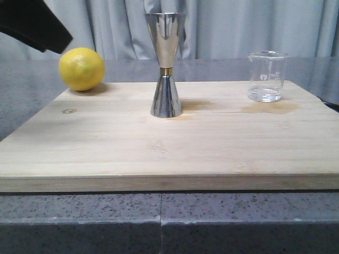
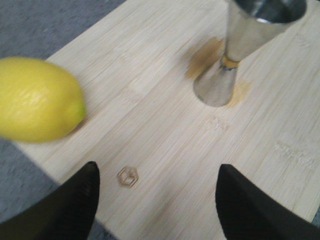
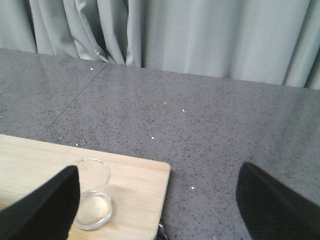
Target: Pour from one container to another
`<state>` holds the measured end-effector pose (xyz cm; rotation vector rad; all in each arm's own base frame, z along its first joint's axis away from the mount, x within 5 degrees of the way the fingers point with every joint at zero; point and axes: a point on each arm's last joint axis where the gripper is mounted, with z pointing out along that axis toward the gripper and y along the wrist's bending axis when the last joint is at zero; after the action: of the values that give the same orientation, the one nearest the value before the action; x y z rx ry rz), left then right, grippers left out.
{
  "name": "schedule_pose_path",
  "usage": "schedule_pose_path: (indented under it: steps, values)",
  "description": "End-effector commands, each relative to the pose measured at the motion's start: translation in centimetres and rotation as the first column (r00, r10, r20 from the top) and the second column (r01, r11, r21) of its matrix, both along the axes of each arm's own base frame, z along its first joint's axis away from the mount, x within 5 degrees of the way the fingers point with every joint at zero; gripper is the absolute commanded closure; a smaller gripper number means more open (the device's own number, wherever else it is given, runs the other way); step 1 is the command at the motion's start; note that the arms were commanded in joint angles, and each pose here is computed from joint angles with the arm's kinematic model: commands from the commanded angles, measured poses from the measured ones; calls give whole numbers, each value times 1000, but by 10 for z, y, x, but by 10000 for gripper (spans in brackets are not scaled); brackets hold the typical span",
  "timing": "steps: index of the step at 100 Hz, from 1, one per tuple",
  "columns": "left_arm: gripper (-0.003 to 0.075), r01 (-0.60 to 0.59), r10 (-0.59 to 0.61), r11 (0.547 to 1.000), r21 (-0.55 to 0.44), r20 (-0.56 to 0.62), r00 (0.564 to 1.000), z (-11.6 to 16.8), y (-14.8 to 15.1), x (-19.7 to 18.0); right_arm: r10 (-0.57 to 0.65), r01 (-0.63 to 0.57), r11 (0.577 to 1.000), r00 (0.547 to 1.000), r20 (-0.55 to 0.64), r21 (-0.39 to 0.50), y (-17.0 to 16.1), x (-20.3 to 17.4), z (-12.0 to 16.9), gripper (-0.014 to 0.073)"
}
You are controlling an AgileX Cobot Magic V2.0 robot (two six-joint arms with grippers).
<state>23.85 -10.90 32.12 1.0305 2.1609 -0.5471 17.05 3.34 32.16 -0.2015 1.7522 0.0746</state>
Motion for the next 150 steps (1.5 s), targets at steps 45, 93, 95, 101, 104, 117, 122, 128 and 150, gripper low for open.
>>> schedule_pose_path:
  steps: [45,93,95,101,104,117,122,128,150]
  values:
    - [260,-608,605,794,20,75,792,58,77,-52,-32,32,997,999,3,73,-2,-1,11,22]
    - [260,-691,692,722,-47,82,717,69,90,-68,-35,36,995,999,-3,90,-2,-1,10,22]
    - [260,-691,692,722,-47,82,717,69,90,-68,-35,36,995,999,-3,90,-2,-1,10,22]
    - [260,-691,692,722,-47,82,717,69,90,-68,-35,36,995,999,-3,90,-2,-1,10,22]
    - [260,-691,692,722,-47,82,717,69,90,-68,-35,36,995,999,-3,90,-2,-1,10,22]
    - [260,-691,692,722,-47,82,717,69,90,-68,-31,31,998,999,4,61,-2,-1,11,22]
    - [260,-691,692,722,-47,82,717,69,90,-68,-29,29,999,1000,7,45,-2,-1,11,22]
    - [260,-691,692,722,-47,82,717,69,90,-68,-27,26,999,1000,12,28,-2,-1,11,22]
    - [260,-691,692,722,-47,82,717,69,90,-68,13,-12,999,1000,18,-48,0,-2,11,22]
